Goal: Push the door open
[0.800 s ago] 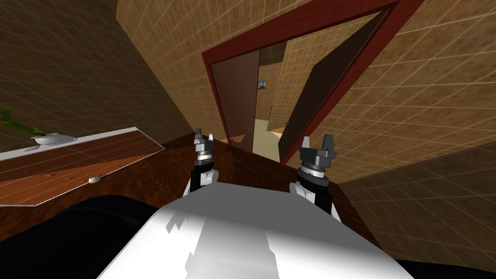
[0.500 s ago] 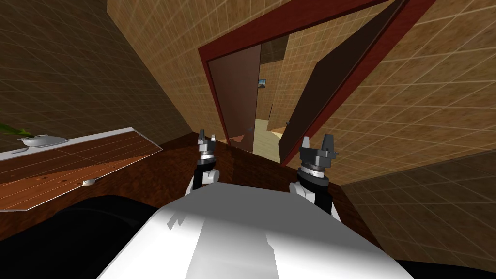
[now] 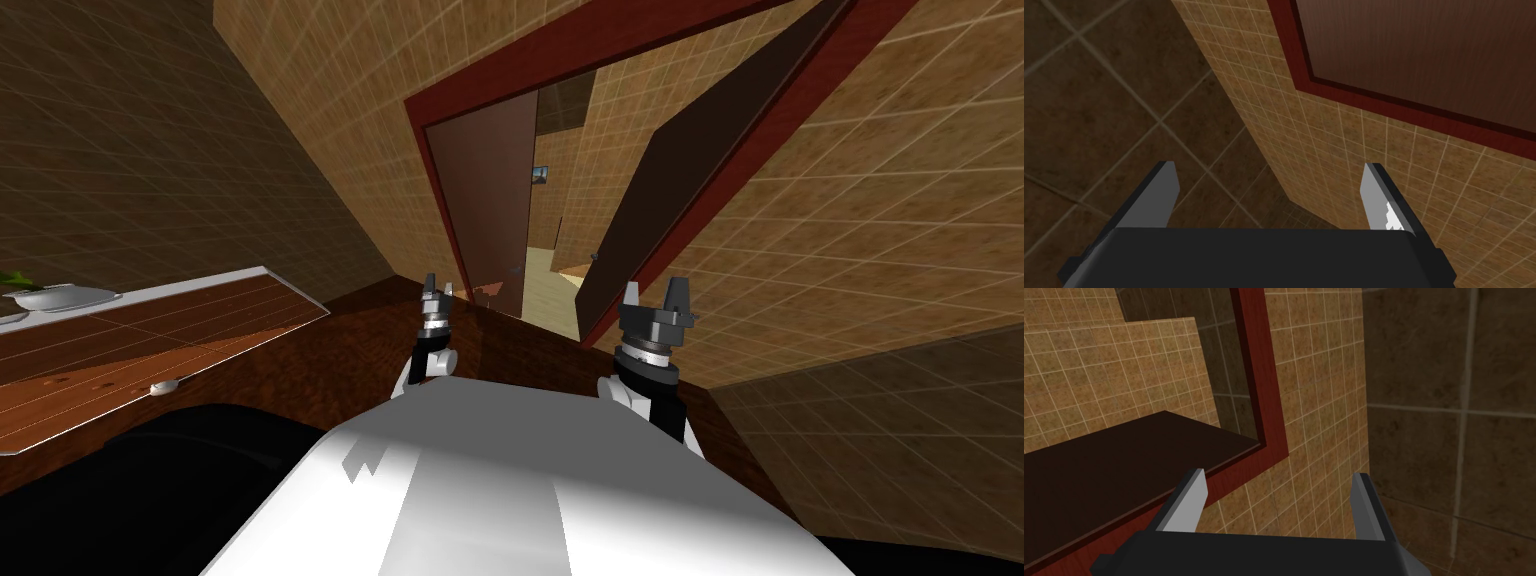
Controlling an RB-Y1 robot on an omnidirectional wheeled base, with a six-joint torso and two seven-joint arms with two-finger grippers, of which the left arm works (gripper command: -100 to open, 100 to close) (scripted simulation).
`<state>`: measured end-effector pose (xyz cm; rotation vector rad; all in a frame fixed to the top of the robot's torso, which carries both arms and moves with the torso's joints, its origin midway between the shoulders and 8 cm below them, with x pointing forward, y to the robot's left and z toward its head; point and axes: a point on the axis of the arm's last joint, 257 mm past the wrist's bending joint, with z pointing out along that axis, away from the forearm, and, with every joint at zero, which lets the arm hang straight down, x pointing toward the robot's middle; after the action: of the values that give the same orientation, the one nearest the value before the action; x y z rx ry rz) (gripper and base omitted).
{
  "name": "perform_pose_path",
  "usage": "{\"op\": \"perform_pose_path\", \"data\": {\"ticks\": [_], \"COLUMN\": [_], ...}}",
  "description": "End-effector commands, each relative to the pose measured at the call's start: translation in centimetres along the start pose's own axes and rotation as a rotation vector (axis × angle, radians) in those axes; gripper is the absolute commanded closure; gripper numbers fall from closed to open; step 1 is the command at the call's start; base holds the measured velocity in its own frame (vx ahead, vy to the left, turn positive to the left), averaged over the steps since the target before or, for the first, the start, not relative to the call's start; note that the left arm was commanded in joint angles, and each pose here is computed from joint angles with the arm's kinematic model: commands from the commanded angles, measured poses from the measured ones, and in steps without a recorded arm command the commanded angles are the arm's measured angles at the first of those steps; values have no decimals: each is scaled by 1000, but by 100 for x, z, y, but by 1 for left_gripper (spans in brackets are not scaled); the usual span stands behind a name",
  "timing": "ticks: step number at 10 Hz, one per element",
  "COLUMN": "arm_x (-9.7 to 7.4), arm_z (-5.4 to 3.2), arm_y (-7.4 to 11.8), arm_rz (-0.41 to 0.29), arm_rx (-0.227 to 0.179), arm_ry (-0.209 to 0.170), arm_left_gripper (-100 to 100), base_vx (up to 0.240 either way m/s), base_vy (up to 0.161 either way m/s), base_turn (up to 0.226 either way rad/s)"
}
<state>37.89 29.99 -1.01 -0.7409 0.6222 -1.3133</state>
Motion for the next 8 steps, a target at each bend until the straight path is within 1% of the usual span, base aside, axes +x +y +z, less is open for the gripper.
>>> {"op": "perform_pose_path", "data": {"ticks": [1, 8], "arm_x": [60, 221], "arm_z": [-21, -124], "arm_y": [126, 715], "arm_rz": [-2, -9], "arm_rx": [-17, -101], "arm_ry": [10, 57], "arm_left_gripper": [-100, -100], "base_vx": [113, 94], "base_vy": [12, 12], "base_turn": [-14, -14]}}
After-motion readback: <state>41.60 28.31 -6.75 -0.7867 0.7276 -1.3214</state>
